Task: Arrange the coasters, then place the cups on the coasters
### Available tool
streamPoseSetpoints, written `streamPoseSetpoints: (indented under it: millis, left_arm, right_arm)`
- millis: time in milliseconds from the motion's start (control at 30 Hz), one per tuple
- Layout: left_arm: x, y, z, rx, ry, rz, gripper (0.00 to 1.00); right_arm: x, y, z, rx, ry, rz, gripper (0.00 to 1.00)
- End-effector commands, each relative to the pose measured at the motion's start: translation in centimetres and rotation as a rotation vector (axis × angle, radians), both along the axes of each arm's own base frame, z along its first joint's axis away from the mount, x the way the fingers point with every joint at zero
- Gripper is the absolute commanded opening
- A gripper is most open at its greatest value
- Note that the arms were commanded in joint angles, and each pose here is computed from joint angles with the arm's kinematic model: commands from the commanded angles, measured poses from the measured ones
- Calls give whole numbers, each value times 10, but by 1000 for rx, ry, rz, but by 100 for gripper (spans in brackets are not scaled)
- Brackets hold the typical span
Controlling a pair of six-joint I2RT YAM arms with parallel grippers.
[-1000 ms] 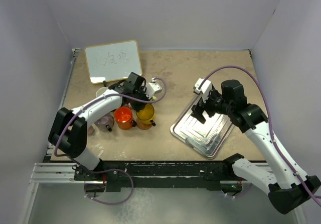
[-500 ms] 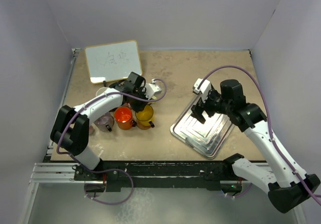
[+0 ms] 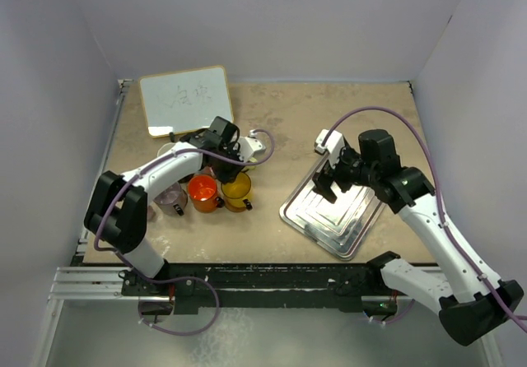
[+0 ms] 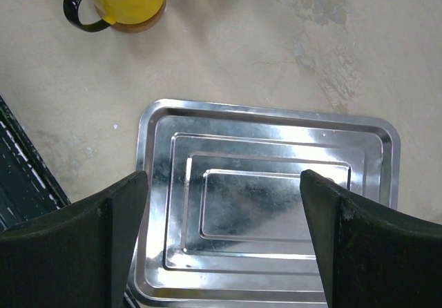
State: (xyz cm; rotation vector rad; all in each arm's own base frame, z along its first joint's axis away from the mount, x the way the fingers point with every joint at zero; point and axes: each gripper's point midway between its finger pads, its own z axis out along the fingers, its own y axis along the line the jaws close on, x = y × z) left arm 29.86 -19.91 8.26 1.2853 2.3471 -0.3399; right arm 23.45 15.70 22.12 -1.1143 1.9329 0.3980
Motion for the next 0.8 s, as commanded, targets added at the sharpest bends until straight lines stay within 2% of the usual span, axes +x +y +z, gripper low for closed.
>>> streamPoseSetpoints:
  millis: [0, 767]
  left_arm:
    - [16, -11, 23, -50, -55, -28, 3]
    - [16, -7, 9, 13, 10, -51, 3]
  right_arm:
    - [-3, 2, -1, 2, 12, 27, 93]
    - [-1, 2, -7, -12, 33, 31, 93]
